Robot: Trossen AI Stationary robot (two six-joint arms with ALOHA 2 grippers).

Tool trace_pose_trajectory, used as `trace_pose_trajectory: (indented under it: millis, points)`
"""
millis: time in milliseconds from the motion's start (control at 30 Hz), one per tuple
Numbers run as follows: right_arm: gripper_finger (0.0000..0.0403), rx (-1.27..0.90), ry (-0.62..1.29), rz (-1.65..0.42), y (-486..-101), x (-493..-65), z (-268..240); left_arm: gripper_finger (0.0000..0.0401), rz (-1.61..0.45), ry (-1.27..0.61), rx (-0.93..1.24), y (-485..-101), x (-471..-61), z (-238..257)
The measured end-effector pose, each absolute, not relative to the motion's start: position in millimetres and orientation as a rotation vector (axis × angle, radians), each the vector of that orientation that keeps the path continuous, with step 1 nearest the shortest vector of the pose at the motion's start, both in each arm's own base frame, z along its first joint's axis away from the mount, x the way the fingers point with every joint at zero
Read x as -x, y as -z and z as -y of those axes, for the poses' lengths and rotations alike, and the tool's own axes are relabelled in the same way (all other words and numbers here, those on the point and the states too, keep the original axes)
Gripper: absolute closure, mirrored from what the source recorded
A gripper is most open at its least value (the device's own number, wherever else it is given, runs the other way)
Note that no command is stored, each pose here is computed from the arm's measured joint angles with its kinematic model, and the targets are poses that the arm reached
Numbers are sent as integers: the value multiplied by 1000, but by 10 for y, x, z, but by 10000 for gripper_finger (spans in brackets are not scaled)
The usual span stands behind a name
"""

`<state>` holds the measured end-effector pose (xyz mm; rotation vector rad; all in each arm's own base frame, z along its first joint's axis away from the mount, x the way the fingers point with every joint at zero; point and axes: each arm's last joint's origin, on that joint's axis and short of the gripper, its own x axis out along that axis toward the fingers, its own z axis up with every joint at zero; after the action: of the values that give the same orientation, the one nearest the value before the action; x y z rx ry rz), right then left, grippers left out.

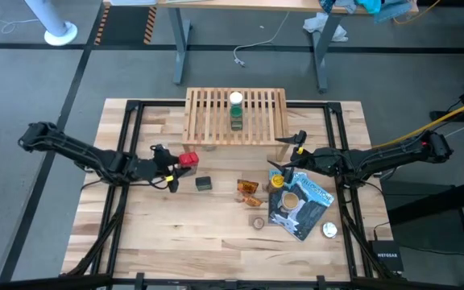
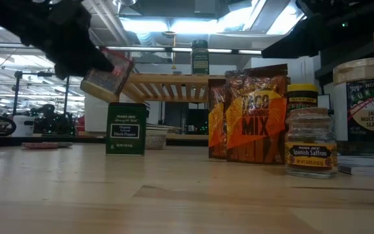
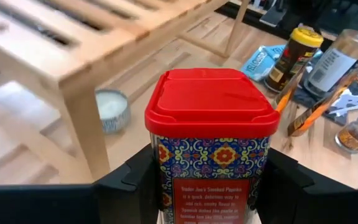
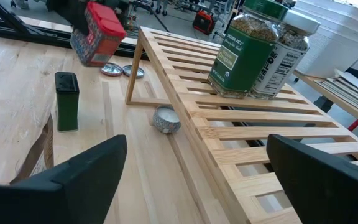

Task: Shelf spices
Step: Remove the red seasoning can from the shelf

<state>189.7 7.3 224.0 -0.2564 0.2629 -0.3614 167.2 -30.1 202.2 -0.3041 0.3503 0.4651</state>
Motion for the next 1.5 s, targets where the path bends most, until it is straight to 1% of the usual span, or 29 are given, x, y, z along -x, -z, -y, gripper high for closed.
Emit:
trace_pose_trajectory:
  millis: [633,1033,1367,1433,1500]
  points:
    - [10,257,361,-264,-2238,-1897,-72,222,-353,-488,371,-1487,-1530,405]
    - [10,258,361,-267,-2235,-1896,-73,222,-385,-493,313,-1185,-1604,432]
    - [10,259,360,-270,-2232,-1895,-73,222,-364,-517,228,-1073,-1713,464]
    - [10,259,360,-271,-2232,-1896,-72,210,-363,-529,226,-1052,-1719,464]
    - [10,259,360,-271,-2232,-1895,-72,188,-379,-534,232,-1021,-1714,463]
